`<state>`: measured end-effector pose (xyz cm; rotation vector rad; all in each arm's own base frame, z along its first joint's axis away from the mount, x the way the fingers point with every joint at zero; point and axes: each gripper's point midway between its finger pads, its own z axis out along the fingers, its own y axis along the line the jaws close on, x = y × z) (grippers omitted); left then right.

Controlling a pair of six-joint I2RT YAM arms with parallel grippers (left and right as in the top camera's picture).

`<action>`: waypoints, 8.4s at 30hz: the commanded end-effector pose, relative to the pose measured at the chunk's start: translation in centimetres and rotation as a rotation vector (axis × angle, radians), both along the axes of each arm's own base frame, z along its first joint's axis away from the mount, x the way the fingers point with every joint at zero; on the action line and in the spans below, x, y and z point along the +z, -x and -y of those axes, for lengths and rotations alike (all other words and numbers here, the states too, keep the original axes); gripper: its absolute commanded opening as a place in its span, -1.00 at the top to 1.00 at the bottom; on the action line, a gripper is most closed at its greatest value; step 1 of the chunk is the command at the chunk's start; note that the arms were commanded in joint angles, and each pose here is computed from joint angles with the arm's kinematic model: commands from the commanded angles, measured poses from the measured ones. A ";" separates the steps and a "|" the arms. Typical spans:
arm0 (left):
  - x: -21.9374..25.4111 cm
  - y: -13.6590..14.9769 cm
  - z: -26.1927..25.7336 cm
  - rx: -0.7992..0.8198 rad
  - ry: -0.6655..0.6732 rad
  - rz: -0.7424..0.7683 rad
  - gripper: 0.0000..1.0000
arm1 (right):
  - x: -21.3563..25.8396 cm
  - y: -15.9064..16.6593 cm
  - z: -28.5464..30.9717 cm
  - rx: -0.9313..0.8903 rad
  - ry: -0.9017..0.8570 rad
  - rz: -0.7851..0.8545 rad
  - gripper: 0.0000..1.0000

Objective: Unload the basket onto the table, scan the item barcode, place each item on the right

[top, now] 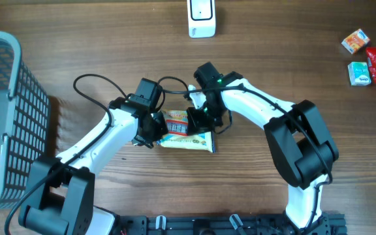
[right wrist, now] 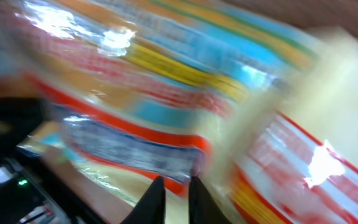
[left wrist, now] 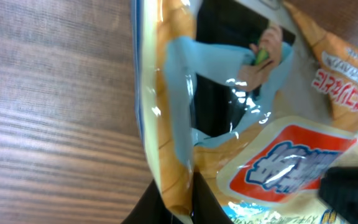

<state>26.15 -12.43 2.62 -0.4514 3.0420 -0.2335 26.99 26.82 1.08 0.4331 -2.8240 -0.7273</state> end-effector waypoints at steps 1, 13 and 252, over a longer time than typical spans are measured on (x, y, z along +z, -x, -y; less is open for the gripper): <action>-0.4 1.1 -2.8 0.030 -0.147 -0.028 0.86 | -2.9 -1.4 5.5 -0.081 0.249 0.029 0.72; 4.1 2.2 -7.8 0.186 -0.438 -0.077 0.92 | -5.3 -0.7 8.9 -0.160 0.266 -0.018 0.92; 6.9 -6.0 12.5 -0.051 -0.032 0.514 0.44 | 5.6 -3.4 25.9 -0.623 0.152 0.137 -0.61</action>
